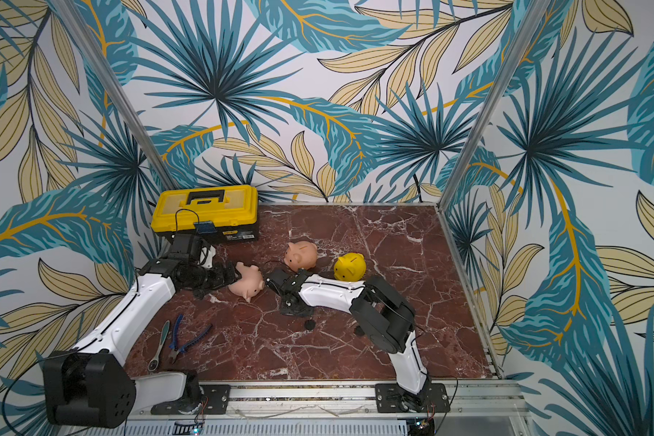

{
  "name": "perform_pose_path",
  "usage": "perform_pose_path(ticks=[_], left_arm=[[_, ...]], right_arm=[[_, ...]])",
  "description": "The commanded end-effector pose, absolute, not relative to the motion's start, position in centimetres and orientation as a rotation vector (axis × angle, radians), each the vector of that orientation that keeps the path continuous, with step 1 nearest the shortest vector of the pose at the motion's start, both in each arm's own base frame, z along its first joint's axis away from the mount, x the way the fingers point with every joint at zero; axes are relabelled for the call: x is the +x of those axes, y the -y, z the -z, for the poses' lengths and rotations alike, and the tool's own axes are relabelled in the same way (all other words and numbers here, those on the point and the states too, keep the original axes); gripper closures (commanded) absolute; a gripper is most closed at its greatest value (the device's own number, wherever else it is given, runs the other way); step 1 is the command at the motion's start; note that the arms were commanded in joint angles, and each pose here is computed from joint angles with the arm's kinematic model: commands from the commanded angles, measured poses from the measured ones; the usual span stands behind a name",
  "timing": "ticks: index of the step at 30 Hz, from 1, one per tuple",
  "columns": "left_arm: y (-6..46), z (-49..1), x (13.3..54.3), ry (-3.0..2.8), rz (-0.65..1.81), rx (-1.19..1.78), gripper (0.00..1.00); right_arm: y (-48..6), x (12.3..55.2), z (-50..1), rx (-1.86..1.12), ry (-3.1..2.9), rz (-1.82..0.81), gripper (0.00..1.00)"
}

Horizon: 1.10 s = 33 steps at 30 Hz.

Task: Close piggy banks
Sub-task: Pick up the knob at the center of the board, then adjust the piggy bank at the center of the board.

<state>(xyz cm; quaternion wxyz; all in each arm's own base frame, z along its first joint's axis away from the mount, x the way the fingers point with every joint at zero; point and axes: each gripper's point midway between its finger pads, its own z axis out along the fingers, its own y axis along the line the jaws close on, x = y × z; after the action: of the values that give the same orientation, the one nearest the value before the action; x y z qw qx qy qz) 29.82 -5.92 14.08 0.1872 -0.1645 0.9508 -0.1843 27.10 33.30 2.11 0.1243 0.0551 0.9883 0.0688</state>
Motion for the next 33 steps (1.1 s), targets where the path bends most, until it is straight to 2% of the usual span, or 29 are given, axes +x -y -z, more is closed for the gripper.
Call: perform_pose_path(ticks=[1, 5, 13, 19, 25, 33], left_arm=[[5.8, -13.7, 29.6, -2.689, 0.528, -0.471, 0.04], [6.3, -13.9, 29.6, -2.690, 0.566, -0.448, 0.04], [7.7, -15.1, 29.6, -2.672, 0.642, -0.397, 0.00], [8.1, -15.0, 29.8, -2.688, 0.585, -0.413, 0.01], [8.1, -13.4, 30.3, -2.705, 0.515, -0.719, 0.00], [7.2, -15.3, 30.8, -2.492, 0.469, -1.023, 0.00]], right_arm=[[-31.7, 25.7, 0.6, 0.157, -2.951, -0.100, 0.95], [-32.0, 26.3, -0.5, 0.102, -2.917, -0.126, 1.00], [-33.5, 27.9, -6.3, -0.076, -2.761, -0.327, 1.00], [-33.4, 28.6, -11.6, -0.174, -2.649, -0.516, 1.00], [-32.8, 28.7, -14.5, -0.189, -2.588, -0.685, 1.00], [-32.0, 29.3, -14.9, -0.170, -2.582, -0.792, 1.00]])
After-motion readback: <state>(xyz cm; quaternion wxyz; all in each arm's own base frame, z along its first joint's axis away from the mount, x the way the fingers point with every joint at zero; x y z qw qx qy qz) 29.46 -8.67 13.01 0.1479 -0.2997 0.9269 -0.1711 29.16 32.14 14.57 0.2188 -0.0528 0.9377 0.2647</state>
